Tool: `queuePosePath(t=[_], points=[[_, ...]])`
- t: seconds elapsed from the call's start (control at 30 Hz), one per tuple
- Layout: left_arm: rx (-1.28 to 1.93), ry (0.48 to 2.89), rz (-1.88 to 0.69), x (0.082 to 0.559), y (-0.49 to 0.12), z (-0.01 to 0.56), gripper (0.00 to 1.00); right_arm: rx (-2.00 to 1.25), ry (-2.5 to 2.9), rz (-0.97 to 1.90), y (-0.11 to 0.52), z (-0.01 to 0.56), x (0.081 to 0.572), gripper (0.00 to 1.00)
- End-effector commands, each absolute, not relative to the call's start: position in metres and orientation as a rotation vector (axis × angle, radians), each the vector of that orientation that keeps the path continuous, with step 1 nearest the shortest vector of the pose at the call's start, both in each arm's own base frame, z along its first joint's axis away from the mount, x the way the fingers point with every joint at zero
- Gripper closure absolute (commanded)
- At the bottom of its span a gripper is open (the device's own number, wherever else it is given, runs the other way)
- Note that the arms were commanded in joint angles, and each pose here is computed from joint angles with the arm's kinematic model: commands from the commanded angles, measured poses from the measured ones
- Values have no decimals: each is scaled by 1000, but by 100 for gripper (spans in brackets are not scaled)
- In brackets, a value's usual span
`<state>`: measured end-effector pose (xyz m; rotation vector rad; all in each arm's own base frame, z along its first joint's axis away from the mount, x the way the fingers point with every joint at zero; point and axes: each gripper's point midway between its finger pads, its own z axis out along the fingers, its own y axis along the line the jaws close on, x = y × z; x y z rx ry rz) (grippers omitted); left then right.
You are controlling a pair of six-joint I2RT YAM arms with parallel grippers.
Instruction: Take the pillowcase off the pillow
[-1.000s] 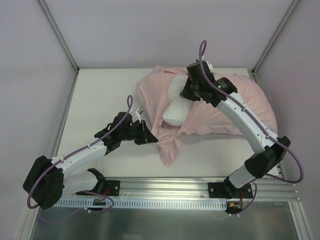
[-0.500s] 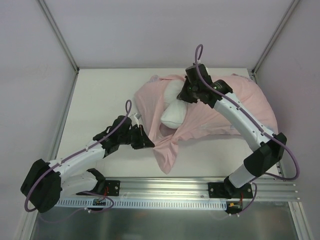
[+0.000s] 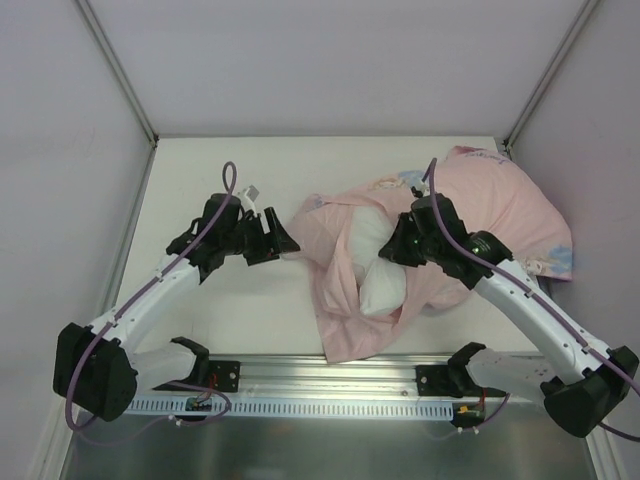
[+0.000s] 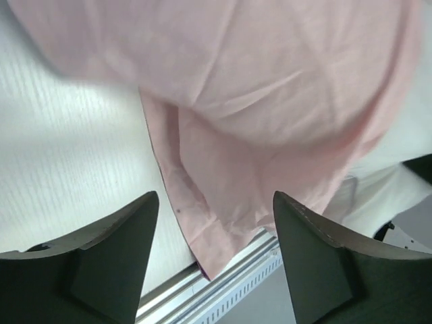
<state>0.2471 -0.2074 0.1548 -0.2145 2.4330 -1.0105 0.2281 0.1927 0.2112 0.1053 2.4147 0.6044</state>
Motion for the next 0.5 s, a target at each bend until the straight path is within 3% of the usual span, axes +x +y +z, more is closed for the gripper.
queuePosePath(t=[0.0,0.23,0.47], points=[[-73,2369,-1039,255,-218,190,29,59,2336,699,206,232,229,99],[195,2358,-1066,239,-270,216,14,0,2352,681,216,234,230,99],[266,2387,-1049,234,-292,209,14,-41,2333,700,225,246,228,99]])
